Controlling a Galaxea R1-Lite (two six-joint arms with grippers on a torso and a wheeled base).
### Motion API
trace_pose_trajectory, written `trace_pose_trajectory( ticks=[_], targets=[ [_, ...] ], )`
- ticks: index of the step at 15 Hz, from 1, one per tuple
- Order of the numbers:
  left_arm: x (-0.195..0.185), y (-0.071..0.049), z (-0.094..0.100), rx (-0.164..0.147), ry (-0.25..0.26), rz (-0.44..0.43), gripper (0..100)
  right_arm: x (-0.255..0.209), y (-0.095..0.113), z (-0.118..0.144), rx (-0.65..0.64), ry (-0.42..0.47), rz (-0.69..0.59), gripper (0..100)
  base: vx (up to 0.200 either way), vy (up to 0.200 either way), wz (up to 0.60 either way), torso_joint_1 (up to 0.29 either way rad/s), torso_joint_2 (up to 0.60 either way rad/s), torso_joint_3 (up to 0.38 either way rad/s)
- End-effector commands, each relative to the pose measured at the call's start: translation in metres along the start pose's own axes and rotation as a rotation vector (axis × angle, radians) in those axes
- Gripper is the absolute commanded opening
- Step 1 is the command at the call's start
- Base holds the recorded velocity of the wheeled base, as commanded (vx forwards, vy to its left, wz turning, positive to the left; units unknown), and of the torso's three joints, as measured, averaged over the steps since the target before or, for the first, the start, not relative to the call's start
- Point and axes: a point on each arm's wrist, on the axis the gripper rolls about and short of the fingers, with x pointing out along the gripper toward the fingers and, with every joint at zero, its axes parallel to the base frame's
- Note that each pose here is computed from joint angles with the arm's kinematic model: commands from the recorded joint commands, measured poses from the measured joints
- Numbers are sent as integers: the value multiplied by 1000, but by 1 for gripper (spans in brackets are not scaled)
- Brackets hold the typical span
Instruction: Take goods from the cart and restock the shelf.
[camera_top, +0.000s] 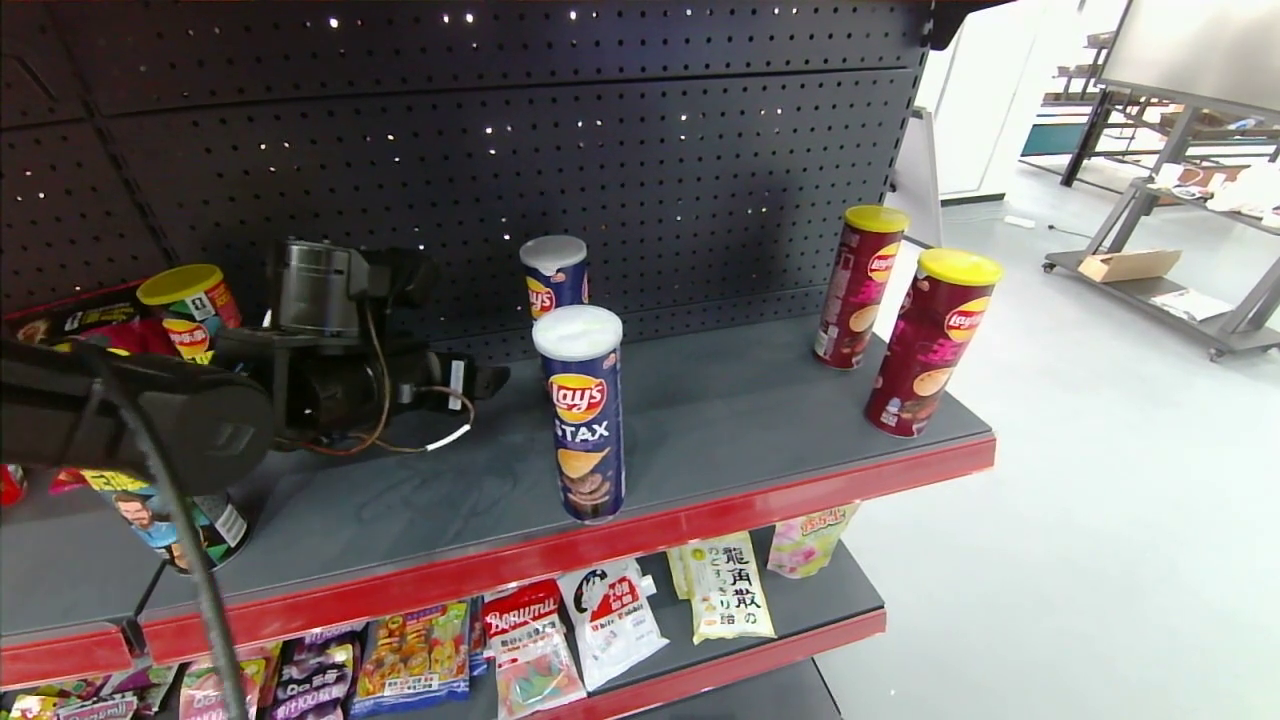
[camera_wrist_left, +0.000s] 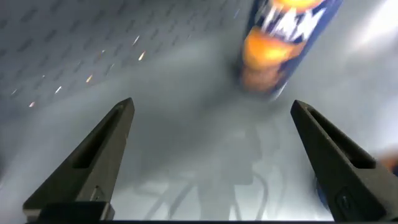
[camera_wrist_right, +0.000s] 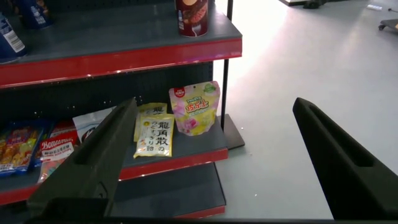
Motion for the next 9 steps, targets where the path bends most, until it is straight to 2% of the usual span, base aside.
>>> trace_pose_trajectory(
  ticks=[1, 2, 3, 4, 5, 6, 8, 9],
  targets=[
    [-94, 10, 3, 18, 31, -62, 100, 0, 0, 0, 0, -1, 0, 100, 0, 0, 0, 0, 0, 0],
    [-135, 14, -1, 20, 78, -101, 100, 0, 0, 0, 0, -1, 2, 100, 0, 0, 0, 0, 0, 0],
    [-176, 20, -7, 11, 87, -114, 100, 0, 0, 0, 0, 1, 2, 100, 0, 0, 0, 0, 0, 0],
    [-214, 25, -15, -1, 64, -105, 100, 0, 0, 0, 0, -1, 2, 100, 0, 0, 0, 0, 0, 0],
    [-236, 28, -21, -6, 14, -95, 100, 0, 0, 0, 0, -1, 0, 100, 0, 0, 0, 0, 0, 0],
    [-273, 30, -33, -19, -99, -81, 100, 0, 0, 0, 0, -1, 2, 100, 0, 0, 0, 0, 0, 0],
    [-324, 30, -69, -12, -267, -106, 100, 0, 0, 0, 0, 1, 2, 100, 0, 0, 0, 0, 0, 0],
    [-337, 29, -87, -8, -320, -113, 100, 0, 0, 0, 0, -1, 0, 100, 0, 0, 0, 0, 0, 0]
  ],
)
